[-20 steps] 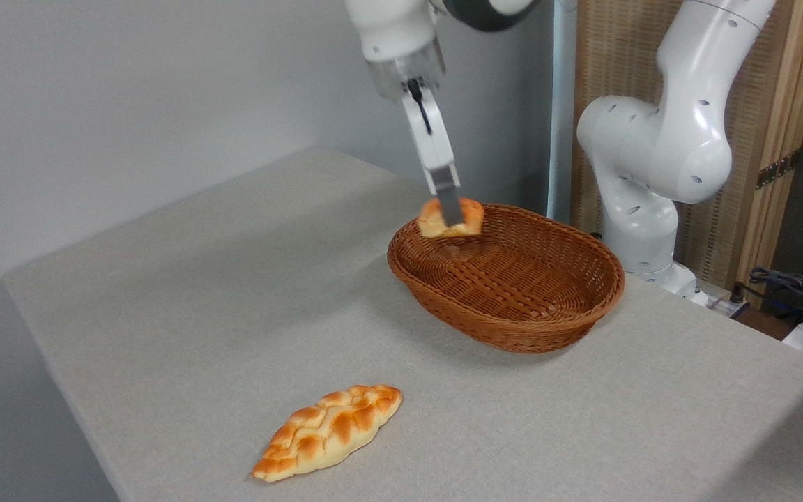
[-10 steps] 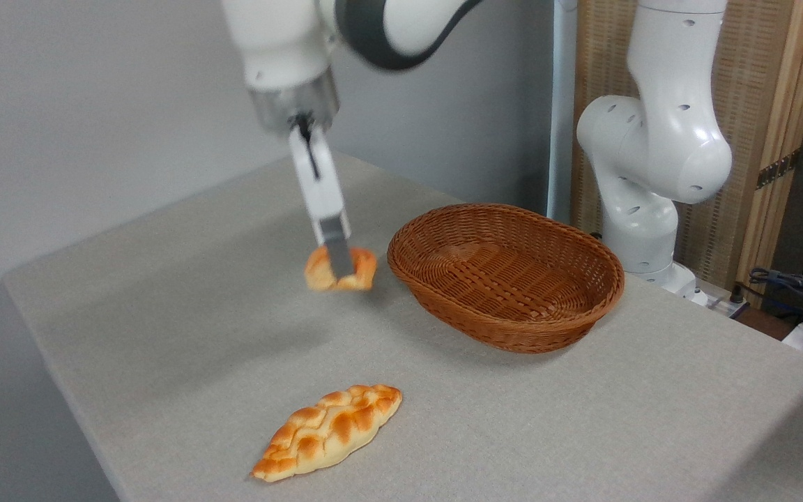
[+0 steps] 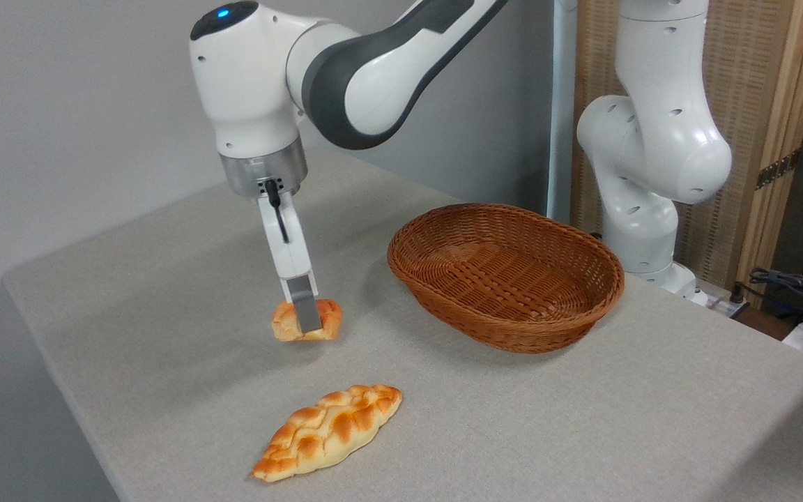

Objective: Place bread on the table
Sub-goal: 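Open the gripper to release the bun and raise it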

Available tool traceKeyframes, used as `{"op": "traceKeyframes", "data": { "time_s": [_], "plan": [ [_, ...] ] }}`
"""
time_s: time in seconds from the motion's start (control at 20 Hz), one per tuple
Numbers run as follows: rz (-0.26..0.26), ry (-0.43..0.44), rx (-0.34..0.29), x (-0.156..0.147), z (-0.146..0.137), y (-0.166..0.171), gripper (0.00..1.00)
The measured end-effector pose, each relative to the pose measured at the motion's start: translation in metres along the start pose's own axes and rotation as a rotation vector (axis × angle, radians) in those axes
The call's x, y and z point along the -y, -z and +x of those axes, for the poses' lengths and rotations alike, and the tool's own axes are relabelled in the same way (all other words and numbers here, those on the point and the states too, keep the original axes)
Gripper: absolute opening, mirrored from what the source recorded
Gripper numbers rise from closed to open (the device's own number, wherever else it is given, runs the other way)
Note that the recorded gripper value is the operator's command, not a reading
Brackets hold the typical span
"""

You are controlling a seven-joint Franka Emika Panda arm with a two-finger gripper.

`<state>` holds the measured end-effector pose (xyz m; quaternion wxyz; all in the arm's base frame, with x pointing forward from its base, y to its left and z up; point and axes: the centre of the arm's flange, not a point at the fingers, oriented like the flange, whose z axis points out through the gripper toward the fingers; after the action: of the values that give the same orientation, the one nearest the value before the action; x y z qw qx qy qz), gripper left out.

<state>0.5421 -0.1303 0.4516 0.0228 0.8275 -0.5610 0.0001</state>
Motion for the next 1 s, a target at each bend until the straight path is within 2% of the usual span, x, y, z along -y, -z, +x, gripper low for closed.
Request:
{"op": "traceKeyframes", "data": {
  "time_s": [0.3,0.45,0.55,0.7,0.8,1.0],
  "plan": [
    [0.011,-0.011,-0.008,-0.001,0.008,0.004,1.0],
    [0.036,0.004,-0.026,0.001,0.003,0.023,1.0],
    [0.032,0.029,-0.025,0.003,-0.009,0.044,1.0],
    [0.008,0.097,-0.016,0.016,-0.046,0.105,1.0],
    [0.024,0.145,-0.031,0.024,-0.071,0.146,1.0],
    [0.07,0.338,-0.067,0.037,-0.093,0.181,1.0]
  ]
}}
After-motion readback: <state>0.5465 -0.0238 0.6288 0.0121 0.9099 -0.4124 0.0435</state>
